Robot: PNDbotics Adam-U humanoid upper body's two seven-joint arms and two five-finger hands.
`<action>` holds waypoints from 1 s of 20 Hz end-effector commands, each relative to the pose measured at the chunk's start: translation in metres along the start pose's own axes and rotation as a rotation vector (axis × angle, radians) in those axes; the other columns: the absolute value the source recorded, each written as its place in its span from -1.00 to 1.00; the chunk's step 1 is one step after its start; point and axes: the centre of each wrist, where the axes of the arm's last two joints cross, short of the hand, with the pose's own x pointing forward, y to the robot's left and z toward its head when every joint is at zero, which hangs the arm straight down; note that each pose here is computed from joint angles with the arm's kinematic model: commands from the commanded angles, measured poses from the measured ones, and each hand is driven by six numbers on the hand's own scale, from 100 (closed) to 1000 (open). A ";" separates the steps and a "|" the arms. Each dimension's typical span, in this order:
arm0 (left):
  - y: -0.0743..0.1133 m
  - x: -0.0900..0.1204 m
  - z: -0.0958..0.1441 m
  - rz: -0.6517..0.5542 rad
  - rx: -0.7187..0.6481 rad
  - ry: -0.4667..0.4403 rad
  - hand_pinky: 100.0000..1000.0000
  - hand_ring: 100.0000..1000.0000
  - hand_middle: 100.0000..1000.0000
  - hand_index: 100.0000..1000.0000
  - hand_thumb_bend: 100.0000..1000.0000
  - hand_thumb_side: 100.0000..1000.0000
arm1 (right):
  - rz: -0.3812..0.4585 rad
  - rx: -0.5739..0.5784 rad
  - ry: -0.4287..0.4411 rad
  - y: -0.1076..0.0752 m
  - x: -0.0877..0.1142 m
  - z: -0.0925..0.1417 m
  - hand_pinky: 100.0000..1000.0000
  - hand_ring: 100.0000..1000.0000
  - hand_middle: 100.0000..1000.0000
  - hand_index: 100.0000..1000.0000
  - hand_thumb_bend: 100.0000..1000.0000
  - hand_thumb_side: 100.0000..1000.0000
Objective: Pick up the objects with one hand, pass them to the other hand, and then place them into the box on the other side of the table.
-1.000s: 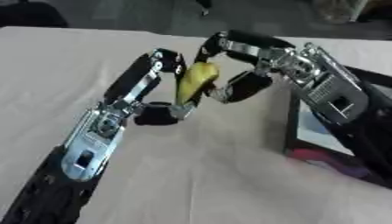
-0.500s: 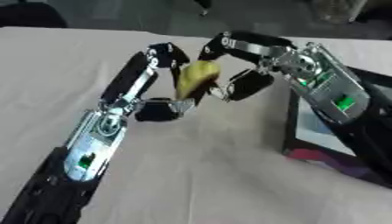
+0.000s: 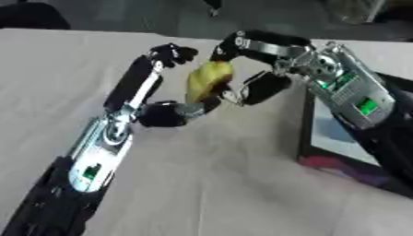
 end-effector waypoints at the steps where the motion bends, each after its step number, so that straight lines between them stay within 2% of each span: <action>1: 0.004 0.004 -0.003 -0.012 0.003 -0.026 0.45 0.42 0.32 0.62 0.28 0.32 | 0.025 -0.030 0.000 -0.013 0.004 0.008 0.74 0.61 -0.04 0.09 -1.00 -1.00; 5: 0.004 0.000 0.000 -0.015 0.001 -0.012 0.45 0.42 0.31 0.62 0.28 0.32 | 0.022 -0.038 0.004 -0.015 0.004 0.010 0.74 0.61 -0.04 0.09 -1.00 -1.00; 11: 0.013 -0.020 0.017 -0.038 0.018 0.063 0.44 0.42 0.31 0.60 0.16 0.27 | 0.016 -0.087 0.030 -0.024 0.002 0.027 0.74 0.62 -0.03 0.10 -1.00 -1.00; 16: 0.025 -0.035 0.030 -0.067 0.045 0.121 0.44 0.42 0.31 0.59 0.07 0.20 | -0.017 -0.173 0.063 -0.034 -0.001 0.053 0.75 0.63 0.00 0.13 -1.00 -1.00; 20: 0.034 -0.043 0.038 -0.089 0.069 0.157 0.44 0.42 0.32 0.59 0.06 0.20 | -0.050 -0.235 0.123 -0.036 -0.011 0.079 0.76 0.66 0.02 0.15 -1.00 -1.00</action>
